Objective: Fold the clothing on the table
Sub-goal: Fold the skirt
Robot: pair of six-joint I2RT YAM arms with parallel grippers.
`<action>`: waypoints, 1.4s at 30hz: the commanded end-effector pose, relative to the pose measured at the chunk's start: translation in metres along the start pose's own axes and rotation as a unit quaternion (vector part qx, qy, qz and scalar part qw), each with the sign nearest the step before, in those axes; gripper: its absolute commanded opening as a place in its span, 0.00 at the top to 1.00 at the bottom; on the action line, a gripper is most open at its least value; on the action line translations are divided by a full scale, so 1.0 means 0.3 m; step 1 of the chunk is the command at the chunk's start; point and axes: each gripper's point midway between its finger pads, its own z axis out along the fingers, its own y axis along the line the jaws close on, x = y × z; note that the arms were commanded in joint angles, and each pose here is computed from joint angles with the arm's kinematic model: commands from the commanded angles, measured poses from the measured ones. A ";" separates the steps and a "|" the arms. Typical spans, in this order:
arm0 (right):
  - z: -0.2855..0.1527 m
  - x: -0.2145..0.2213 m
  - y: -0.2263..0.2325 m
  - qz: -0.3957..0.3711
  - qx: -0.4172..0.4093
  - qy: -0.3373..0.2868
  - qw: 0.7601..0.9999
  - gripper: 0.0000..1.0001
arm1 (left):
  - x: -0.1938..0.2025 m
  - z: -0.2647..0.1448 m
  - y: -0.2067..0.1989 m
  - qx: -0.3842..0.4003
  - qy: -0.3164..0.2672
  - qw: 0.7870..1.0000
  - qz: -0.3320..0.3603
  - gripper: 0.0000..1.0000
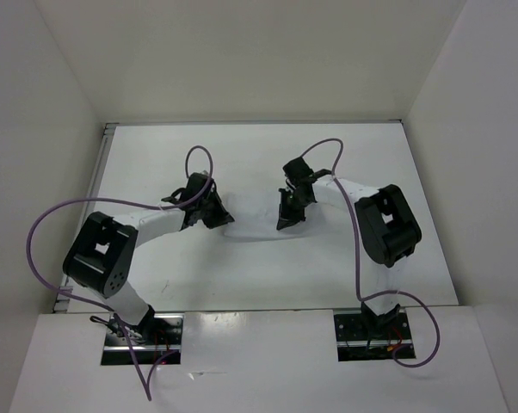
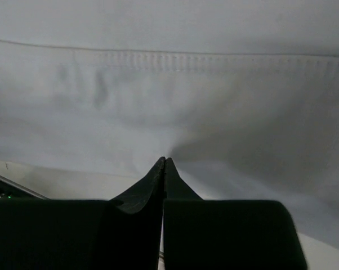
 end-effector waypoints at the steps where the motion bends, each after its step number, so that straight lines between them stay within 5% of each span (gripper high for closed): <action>1: 0.033 0.056 -0.008 0.008 -0.004 0.032 0.999 1.00 | -0.041 -0.050 -0.065 0.024 -0.020 0.999 0.018 1.00; 17: 0.169 0.207 0.123 -0.008 -0.059 0.114 0.992 1.00 | -0.069 -0.294 -0.359 0.165 -0.036 0.985 0.025 1.00; 26: 0.165 0.200 0.224 -0.012 -0.122 0.132 0.984 1.00 | 0.018 -0.220 -0.419 0.190 0.002 0.982 0.016 1.00; 31: 0.058 0.139 0.269 -0.028 -0.135 0.089 0.986 1.00 | 0.013 -0.206 -0.426 0.176 0.001 0.984 0.030 1.00; 37: -0.122 0.027 0.198 -0.002 -0.095 0.011 0.995 0.68 | -0.010 -0.235 -0.422 0.166 -0.018 0.985 0.040 1.00; 42: -0.224 -0.039 0.052 0.031 -0.026 -0.048 0.998 0.60 | -0.013 -0.243 -0.419 0.163 -0.021 0.986 0.039 1.00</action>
